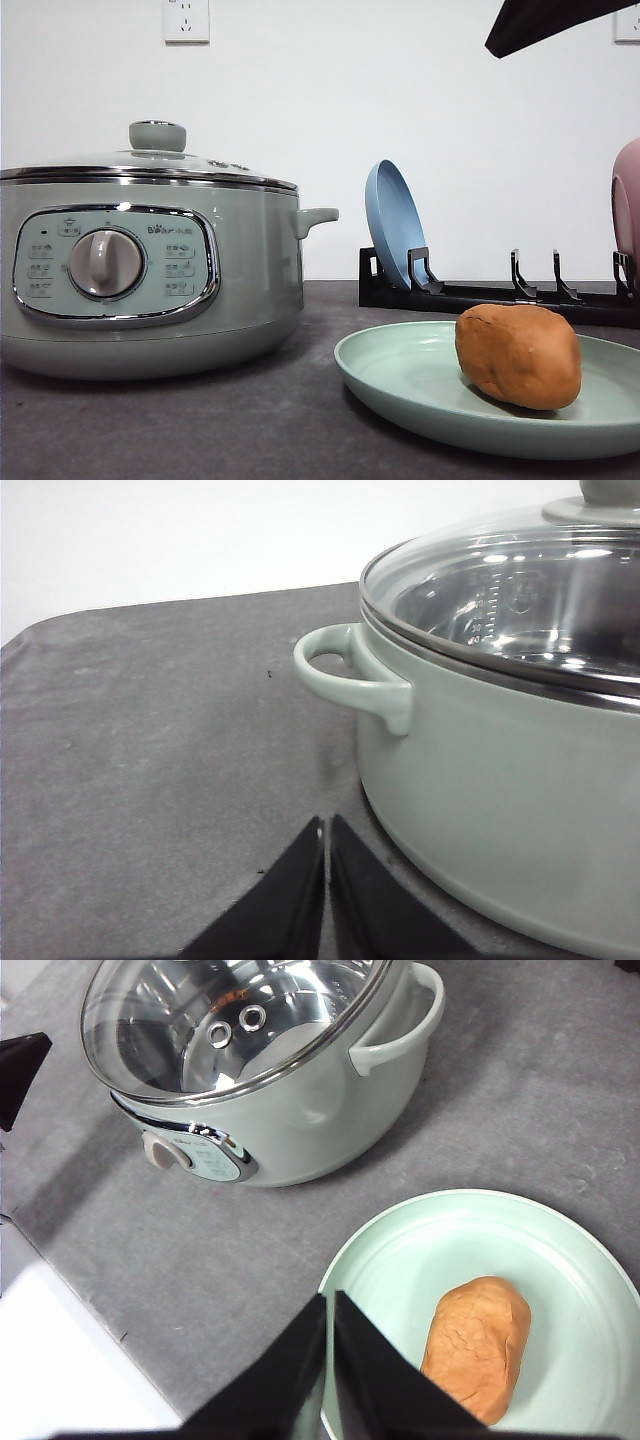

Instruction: Transfer potato from steamer to green plate

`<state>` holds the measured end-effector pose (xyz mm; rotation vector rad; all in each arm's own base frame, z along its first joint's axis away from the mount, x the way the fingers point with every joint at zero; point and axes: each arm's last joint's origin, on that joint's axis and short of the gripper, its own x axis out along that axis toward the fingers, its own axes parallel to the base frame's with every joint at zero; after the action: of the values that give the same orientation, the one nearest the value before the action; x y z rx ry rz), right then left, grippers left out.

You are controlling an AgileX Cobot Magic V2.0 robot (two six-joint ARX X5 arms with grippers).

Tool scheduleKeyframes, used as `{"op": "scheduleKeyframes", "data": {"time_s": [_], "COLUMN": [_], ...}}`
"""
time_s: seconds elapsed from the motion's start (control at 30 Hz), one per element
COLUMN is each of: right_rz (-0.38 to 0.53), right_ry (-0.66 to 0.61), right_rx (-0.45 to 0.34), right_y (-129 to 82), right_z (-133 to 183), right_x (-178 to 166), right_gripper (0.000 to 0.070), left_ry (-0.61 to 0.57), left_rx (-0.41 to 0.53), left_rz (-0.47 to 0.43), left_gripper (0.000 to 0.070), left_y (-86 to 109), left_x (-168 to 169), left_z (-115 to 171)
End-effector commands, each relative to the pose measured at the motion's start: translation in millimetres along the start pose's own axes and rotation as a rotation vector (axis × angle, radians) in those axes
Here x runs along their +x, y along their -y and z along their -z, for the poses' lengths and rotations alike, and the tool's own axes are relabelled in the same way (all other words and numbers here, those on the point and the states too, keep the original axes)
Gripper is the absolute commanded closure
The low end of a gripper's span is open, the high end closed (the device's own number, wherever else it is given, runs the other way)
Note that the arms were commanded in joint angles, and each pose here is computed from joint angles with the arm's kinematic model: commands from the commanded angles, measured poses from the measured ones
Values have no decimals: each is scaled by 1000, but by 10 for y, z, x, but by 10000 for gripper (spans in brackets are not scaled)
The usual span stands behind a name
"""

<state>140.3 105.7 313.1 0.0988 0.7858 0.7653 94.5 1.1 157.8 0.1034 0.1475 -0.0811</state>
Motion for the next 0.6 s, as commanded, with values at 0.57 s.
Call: {"op": "scheduleKeyframes", "data": {"time_s": [0.57], "right_rz": [164], "right_ry": [321], "right_rx": [-120], "right_y": [200], "right_z": [-150], "right_x": [-268], "right_gripper": [700], "left_ry": [-26], "left_rx": [-8], "left_rz": [0], "left_gripper": [700], "left_y": [5], "left_x": [19], "left_z": [73]}}
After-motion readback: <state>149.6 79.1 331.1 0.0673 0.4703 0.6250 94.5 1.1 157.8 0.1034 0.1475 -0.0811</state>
